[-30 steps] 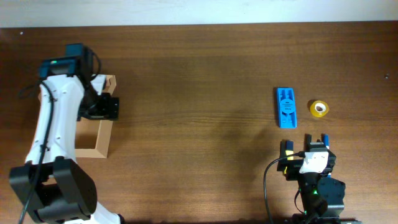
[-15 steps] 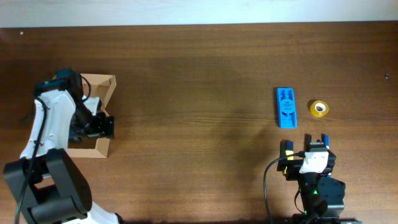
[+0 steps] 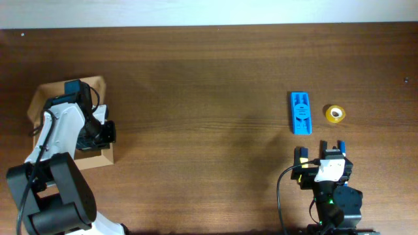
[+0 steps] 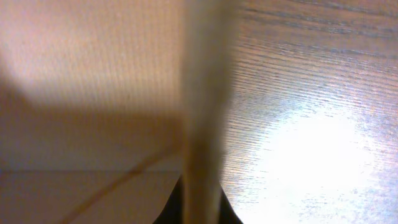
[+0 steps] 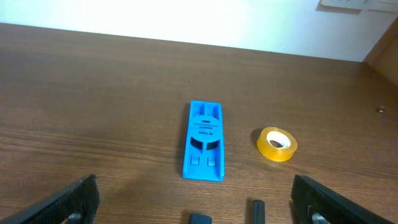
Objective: Pack container
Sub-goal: 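Reach the left gripper to the cardboard box and grip its edge, then drag the cardboard box with the left gripper to table center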
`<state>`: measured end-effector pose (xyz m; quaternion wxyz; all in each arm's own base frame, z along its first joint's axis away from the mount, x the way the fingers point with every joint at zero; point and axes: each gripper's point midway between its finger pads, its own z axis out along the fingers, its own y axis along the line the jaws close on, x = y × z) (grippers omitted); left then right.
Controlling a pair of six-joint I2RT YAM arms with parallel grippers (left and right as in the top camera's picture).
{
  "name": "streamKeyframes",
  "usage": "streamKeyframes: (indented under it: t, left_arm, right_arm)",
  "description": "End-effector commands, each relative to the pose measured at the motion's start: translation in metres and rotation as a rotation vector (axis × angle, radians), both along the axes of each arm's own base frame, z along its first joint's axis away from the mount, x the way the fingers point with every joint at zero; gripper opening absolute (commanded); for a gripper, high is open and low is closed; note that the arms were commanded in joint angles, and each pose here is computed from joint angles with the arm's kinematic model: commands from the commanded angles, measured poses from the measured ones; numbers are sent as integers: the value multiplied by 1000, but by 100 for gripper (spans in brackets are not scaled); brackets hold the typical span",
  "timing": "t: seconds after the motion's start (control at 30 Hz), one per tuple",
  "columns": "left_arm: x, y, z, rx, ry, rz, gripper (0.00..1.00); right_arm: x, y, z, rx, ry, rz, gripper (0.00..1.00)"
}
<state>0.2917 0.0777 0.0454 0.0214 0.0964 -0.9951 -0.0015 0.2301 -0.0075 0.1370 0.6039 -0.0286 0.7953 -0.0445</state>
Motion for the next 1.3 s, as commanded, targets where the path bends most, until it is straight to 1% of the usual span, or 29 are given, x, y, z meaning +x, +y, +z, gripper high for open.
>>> streamKeyframes:
  t: [0.0,0.07,0.23,0.43,0.57,0.67,0.8,0.9,0.97,1.13,1.27]
  left_arm:
    - [1,-10,1,-17,2,107,2]
    - [5,-20,6,-15,3,132,2]
    - [23,-57,32,-8,-23,109,2]
    - [55,-122,86,-25,-139,88,2]
    - [70,-172,124,-70,-241,98,2]
    - [73,-211,149,-115,-300,84,1]
    - [63,-259,170,-136,-352,25,1]
    - [52,-290,166,-152,-335,-14,1]
    - [43,-308,152,-143,-301,-49,1]
    - [36,-348,106,-114,-225,-120,2]
    - [29,-378,68,-130,-159,-170,2]
  right_arm:
    - [0,-1,-1,9,-3,-5,99]
    - [0,-1,-1,9,-3,-5,99]
    - [0,-1,-1,9,-3,-5,99]
    - [0,-1,-1,9,-3,-5,99]
    - [0,-1,-1,9,-3,-5,99]
    - [0,-1,-1,9,-3,-5,99]
    - [0,-1,-1,9,-3,-5,99]
    - [0,-1,-1,9,-3,-5,99]
    - [0,-1,-1,9,-3,-4,99]
    - [0,-1,-1,9,-3,-4,99]
    - [0,-1,-1,9,-3,-5,99]
